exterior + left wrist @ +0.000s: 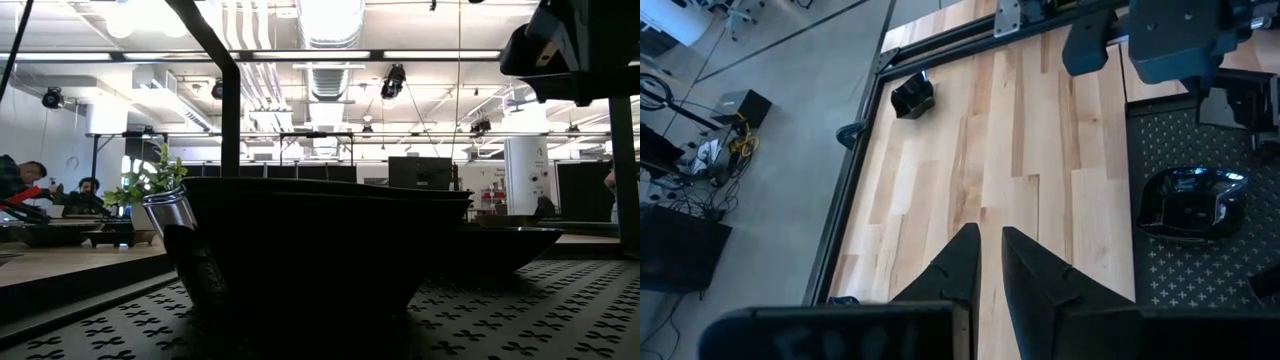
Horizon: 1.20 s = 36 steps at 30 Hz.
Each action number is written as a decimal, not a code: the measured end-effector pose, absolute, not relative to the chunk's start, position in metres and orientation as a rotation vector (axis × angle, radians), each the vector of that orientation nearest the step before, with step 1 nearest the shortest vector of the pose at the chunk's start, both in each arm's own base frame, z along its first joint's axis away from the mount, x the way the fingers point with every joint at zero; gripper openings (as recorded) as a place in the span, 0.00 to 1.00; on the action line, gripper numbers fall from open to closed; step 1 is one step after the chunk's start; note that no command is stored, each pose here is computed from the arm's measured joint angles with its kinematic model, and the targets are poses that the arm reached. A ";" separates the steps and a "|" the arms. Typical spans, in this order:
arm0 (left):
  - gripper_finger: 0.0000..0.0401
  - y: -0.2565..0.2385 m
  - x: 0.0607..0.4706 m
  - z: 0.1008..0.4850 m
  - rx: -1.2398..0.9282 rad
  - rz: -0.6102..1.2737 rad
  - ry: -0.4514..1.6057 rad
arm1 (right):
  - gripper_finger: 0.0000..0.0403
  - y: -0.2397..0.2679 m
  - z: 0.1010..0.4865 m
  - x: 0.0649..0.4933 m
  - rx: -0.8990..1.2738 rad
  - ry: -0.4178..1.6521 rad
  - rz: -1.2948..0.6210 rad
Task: Pick & Place Mini shaped plates
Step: Stack the square plate on top of the other square plate on the shelf
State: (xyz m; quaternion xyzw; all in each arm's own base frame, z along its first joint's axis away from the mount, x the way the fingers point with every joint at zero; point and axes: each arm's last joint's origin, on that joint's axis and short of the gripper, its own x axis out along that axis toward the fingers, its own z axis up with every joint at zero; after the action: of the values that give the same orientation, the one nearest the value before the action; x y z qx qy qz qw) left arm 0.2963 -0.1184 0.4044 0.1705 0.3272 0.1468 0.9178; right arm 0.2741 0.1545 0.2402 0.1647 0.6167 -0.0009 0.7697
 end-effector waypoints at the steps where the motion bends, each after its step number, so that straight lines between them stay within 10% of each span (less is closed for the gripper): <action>1: 0.10 -0.118 0.296 0.404 0.351 0.302 0.673 | 0.02 0.155 0.240 0.274 0.357 1.339 -0.001; 36: 0.10 -0.118 0.296 0.404 0.360 0.299 0.675 | 0.02 0.162 0.231 0.272 0.370 1.326 -0.033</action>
State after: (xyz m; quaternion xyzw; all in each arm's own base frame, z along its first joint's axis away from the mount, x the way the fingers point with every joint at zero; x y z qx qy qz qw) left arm 0.2963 -0.1184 0.4045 0.1749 0.3279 0.1452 0.9170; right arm 0.2723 0.1624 0.2311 0.1707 0.6117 -0.0154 0.7723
